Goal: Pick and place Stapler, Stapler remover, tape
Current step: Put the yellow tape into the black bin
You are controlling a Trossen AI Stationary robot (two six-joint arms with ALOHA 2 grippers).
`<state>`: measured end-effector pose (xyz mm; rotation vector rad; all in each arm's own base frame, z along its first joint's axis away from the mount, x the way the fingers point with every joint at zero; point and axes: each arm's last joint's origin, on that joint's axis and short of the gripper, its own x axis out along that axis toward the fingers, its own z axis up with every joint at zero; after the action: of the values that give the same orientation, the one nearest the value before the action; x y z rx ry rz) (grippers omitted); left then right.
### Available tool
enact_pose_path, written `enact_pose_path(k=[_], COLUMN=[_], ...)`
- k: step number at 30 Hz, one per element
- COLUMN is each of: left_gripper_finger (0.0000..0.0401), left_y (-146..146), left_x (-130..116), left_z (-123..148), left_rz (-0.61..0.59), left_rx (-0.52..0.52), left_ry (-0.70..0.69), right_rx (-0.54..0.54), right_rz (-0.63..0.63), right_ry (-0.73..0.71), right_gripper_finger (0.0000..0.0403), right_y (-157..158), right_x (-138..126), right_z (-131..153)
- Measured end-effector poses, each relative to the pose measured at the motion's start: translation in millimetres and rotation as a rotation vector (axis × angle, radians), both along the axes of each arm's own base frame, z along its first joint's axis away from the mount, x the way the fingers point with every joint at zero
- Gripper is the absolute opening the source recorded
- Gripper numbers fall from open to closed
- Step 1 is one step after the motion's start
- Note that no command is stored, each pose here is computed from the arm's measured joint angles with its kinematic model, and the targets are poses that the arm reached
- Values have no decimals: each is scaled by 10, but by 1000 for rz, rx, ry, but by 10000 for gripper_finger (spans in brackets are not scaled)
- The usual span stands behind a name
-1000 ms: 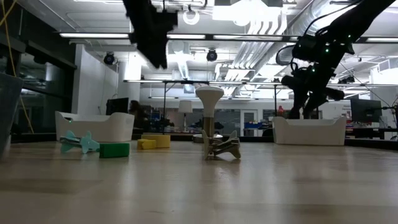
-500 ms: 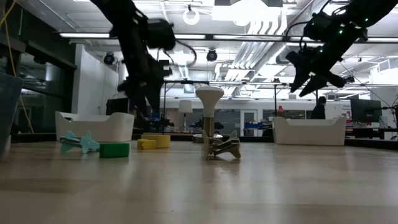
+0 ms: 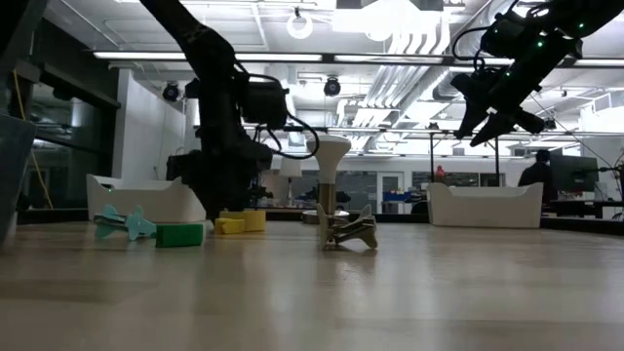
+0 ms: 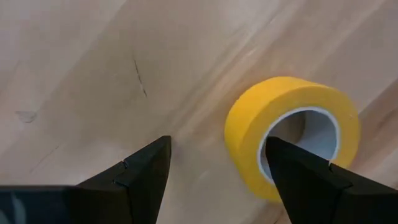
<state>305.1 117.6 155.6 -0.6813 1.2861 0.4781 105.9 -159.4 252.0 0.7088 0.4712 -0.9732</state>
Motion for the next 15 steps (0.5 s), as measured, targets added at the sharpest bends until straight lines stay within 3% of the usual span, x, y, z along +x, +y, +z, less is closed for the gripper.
enact_pose_path(k=[6, 15], left_gripper_finger=[216, 56], left_y=[3, -12], left_x=[5, -2], left_z=[-29, -29], left_rz=[0, -16], left_rx=[-5, -37], left_ry=[12, 25], right_rx=[3, -1], right_rz=[6, 24], right_ry=[-1, 11], right_gripper_finger=[161, 161], right_y=[3, 6], right_x=[1, 1], right_z=[-1, -5])
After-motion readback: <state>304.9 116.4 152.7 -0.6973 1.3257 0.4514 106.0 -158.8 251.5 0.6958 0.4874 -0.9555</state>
